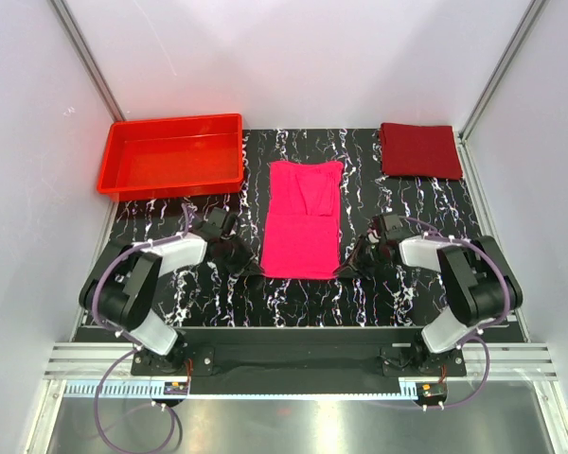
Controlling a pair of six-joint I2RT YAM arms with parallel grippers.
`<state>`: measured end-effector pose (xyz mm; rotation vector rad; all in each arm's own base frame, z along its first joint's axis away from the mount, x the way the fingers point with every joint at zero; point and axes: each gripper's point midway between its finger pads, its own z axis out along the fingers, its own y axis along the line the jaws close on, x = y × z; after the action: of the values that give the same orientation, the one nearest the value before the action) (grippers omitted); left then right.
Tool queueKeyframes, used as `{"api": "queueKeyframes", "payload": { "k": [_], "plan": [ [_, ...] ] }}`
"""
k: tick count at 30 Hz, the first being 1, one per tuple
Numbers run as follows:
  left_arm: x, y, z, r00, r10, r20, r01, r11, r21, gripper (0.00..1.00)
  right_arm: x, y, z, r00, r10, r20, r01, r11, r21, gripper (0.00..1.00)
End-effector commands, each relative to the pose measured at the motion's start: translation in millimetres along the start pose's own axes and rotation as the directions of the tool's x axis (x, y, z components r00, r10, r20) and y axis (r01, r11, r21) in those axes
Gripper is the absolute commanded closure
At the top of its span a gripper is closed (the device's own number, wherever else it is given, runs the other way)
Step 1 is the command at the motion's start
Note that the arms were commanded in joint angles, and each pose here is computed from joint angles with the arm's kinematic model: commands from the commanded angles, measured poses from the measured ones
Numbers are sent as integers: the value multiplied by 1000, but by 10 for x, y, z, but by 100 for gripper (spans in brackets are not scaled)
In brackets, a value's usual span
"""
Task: Fold and stack the t-shirts
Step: Fold the tshirt
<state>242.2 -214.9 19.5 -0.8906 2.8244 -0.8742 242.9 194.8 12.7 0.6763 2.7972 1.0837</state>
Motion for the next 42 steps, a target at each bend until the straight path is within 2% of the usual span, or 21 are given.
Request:
{"api": "queueKeyframes", "payload": {
  "k": [1, 7, 11, 18, 22, 25, 32, 36, 42],
  "plan": [
    [96, 193, -261, 989, 136, 64, -133, 989, -60, 100, 215, -92, -116, 995, -101, 13, 99, 990, 96, 100],
    [517, 334, -482, 981, 188, 38, -187, 982, -29, 100, 694, 5, -305, 993, -116, -21, 117, 993, 23, 100],
    [821, 525, -542, 991, 132, -13, -132, 991, -6, 100, 1020, -14, -391, 992, -112, -64, 111, 994, -7, 100],
    [1014, 558, -892, 993, 116, 20, -117, 991, 66, 100, 1474, -19, -669, 990, -85, -109, 80, 996, -43, 100],
    [1071, 547, -972, 995, 98, 3, -98, 992, 74, 100, 1605, -123, -765, 990, -53, -133, 48, 998, -44, 100],
    [1050, 388, -1071, 994, 112, 12, -113, 990, 80, 100, 1599, -42, -847, 989, -76, -128, 72, 997, -38, 100],
    [891, -207, -1298, 985, 163, 59, -169, 979, 113, 100, 1404, 457, -1019, 993, -104, -61, 98, 991, -91, 100],
    [683, -358, -1341, 986, 144, 79, -153, 982, 113, 100, 1294, 639, -1078, 990, -127, -68, 119, 986, -116, 100],
    [338, -630, -1408, 984, 148, 101, -162, 977, 141, 100, 920, 855, -1186, 994, -89, -65, 77, 981, -176, 100]
  ]
}}
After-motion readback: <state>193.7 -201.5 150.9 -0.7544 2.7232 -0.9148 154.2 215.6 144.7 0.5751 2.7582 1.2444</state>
